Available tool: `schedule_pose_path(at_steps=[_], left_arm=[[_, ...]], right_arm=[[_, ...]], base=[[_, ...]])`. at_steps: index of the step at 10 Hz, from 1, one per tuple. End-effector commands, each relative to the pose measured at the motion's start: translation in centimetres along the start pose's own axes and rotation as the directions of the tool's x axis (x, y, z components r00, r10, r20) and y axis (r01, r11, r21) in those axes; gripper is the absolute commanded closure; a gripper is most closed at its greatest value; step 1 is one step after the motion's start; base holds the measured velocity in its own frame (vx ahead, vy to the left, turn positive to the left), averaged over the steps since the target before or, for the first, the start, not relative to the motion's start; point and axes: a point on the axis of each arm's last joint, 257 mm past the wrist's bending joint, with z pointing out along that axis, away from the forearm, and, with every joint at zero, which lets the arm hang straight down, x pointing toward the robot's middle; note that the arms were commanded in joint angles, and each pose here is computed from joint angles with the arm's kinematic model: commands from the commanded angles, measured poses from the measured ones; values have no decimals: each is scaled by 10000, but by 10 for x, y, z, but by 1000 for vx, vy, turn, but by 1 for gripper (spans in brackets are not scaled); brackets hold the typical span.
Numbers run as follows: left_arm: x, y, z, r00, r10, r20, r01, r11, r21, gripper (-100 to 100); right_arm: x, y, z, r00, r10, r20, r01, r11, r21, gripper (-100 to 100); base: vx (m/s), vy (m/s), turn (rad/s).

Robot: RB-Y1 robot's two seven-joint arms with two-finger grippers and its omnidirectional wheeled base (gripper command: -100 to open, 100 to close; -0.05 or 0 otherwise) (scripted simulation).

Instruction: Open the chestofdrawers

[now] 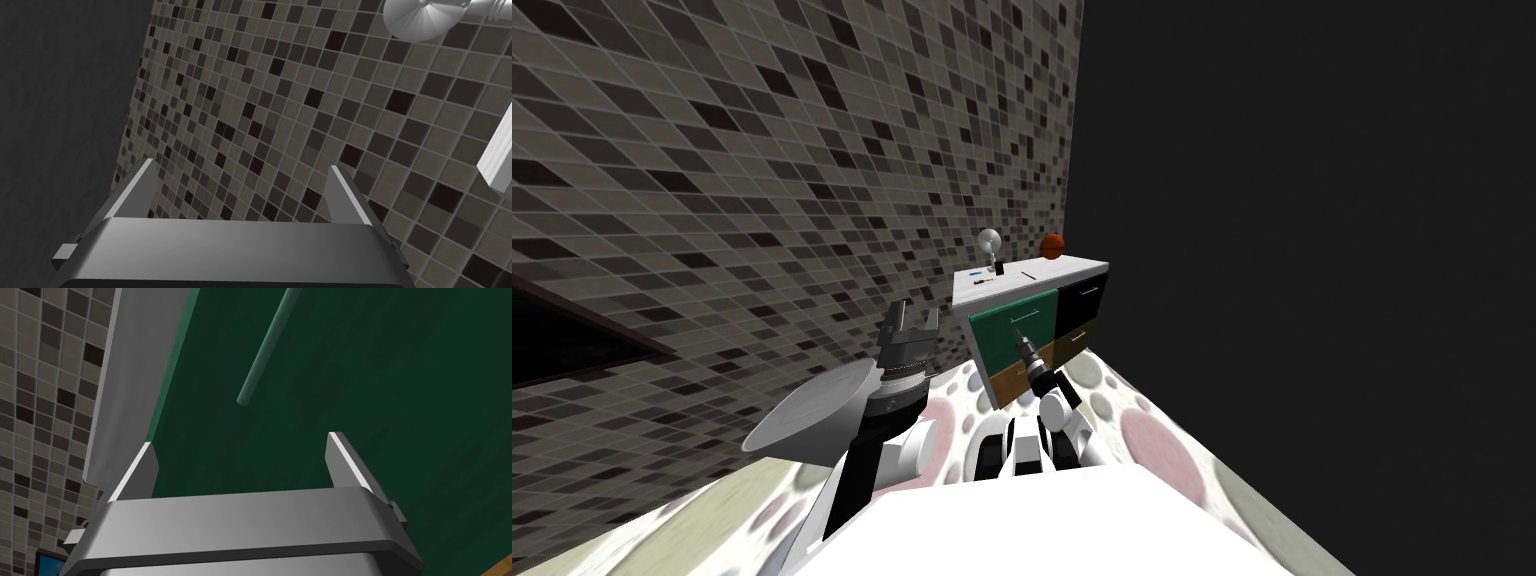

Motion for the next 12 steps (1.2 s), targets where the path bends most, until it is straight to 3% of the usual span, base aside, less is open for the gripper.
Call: schedule_pose_path(at_steps=[1, 6, 9, 10, 11, 12], left_arm=[[0, 0, 0, 10000, 0, 0, 0, 10000, 0, 0], [0, 0, 0, 10000, 0, 0, 0, 10000, 0, 0], [0, 0, 0, 10000, 0, 1, 0, 10000, 0, 0], [0, 0, 0, 10000, -1, 1, 1, 10000, 0, 0], [0, 0, 0, 10000, -1, 0, 1, 10000, 1, 0], [0, 0, 0, 10000, -1, -1, 1, 10000, 2, 0]], right_arm=[[-2, -5, -4, 9974, 722, -60, -721, 9974, 79, -100], [-6, -13, -12, 9784, 2063, -139, -2060, 9784, 197, -100], [-6, -19, -4, 9809, 1944, 35, -1945, 9806, 232, -100], [-5, -19, -6, 9808, 1948, -34, -1947, 9806, 227, -100], [-6, -14, -9, 9812, 1928, -92, -1926, 9811, 198, 100], [-6, -12, -11, 9813, 1922, -133, -1920, 9812, 189, 100]], base=[[96, 21, 46], [89, 3, 53], [56, 31, -53], [34, 29, -14], [-39, -15, 96], [-67, -52, 93]])
